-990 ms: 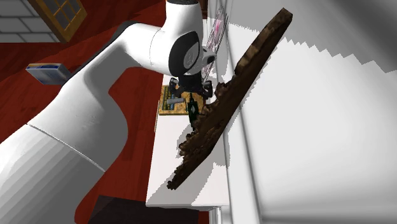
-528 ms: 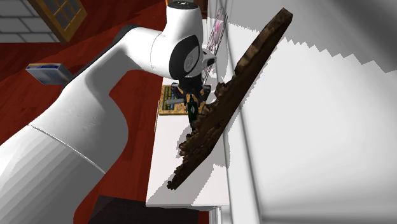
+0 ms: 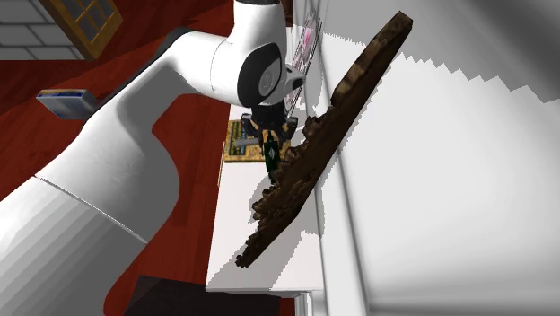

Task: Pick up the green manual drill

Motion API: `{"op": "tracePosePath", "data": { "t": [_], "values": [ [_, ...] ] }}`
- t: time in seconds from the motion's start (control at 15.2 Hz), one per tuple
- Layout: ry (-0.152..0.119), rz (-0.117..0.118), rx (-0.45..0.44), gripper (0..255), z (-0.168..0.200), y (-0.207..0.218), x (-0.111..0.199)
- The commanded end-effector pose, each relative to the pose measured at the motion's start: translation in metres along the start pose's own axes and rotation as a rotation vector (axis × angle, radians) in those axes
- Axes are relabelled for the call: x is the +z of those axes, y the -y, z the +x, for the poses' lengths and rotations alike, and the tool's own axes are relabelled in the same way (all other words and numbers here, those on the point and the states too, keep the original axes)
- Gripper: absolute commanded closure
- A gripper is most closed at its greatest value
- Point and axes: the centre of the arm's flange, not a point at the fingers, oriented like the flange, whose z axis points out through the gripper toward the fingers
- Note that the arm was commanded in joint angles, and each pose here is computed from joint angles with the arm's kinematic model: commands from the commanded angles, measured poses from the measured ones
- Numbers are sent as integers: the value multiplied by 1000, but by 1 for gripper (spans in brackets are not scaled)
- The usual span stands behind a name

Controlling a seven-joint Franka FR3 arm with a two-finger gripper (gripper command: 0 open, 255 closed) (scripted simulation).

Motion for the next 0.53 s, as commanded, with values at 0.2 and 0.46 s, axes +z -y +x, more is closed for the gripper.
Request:
{"op": "tracePosePath", "data": {
  "t": [0.2, 0.46],
  "values": [
    [0, 0, 0, 255, -1, 0, -26],
    [0, 0, 0, 255, -2, -1, -47]
  ]
}}
